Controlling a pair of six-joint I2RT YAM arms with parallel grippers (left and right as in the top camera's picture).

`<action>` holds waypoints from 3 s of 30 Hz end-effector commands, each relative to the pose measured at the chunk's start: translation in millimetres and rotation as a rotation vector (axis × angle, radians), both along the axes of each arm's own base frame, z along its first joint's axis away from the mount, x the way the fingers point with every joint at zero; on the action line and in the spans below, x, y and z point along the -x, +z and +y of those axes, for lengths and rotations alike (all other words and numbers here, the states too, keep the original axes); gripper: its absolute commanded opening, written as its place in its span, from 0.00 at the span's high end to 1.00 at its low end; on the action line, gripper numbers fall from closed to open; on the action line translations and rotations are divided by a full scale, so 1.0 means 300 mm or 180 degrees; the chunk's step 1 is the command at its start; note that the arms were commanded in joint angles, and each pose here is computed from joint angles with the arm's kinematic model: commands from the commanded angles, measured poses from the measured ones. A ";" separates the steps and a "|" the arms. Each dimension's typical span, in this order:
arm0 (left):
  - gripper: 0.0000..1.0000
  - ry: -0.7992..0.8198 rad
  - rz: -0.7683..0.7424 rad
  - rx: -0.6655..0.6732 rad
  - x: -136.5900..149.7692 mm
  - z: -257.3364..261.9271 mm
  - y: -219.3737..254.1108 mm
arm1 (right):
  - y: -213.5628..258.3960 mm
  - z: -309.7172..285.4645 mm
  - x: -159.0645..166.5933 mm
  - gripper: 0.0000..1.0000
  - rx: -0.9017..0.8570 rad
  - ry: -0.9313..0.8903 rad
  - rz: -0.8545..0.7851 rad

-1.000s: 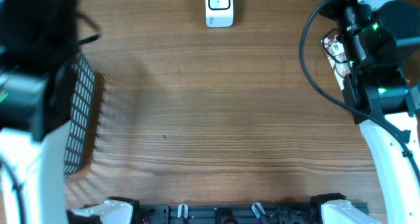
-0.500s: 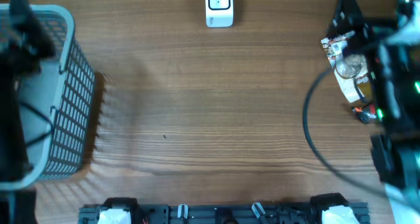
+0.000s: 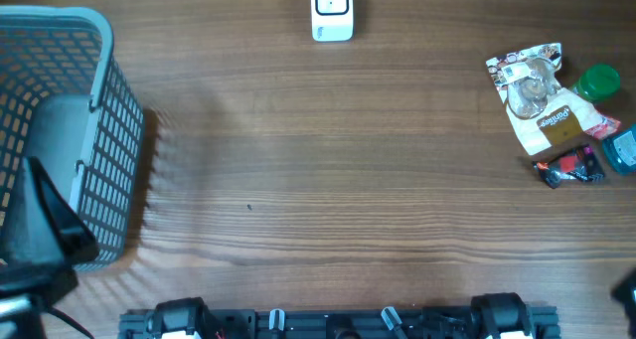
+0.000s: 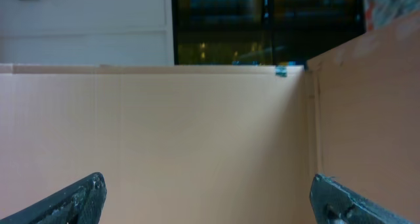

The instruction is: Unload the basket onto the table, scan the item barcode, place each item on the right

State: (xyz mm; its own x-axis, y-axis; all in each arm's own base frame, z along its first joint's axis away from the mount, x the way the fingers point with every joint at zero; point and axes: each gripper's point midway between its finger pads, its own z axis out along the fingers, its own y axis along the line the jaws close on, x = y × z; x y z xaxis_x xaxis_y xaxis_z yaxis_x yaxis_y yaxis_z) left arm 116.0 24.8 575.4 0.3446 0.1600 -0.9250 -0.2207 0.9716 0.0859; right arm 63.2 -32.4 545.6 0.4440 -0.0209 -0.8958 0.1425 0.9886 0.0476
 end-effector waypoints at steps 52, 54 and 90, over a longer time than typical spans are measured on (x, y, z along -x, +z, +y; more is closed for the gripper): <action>0.00 -0.1365 -0.0063 -0.0164 -0.346 -0.179 -0.988 | -1.109 0.021 -0.600 0.00 -0.0915 0.0457 0.0847; 0.00 -0.1400 0.0060 -0.0128 -0.361 -0.182 -1.037 | -1.172 0.019 -0.607 0.00 -0.0964 0.0420 0.1084; 0.00 -0.1164 0.1428 0.0884 -0.427 -0.180 -1.397 | -1.246 0.023 -0.612 0.00 -0.1016 0.0408 0.1373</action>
State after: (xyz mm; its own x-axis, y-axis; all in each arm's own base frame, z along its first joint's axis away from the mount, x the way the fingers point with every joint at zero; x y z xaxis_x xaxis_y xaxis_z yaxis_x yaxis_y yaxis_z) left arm 244.3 -31.6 159.1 -0.0920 -0.1362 -0.9864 0.1469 0.9779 -0.1488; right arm 246.9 -21.2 171.4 0.0081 0.3229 -0.9464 0.0750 0.9436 0.3226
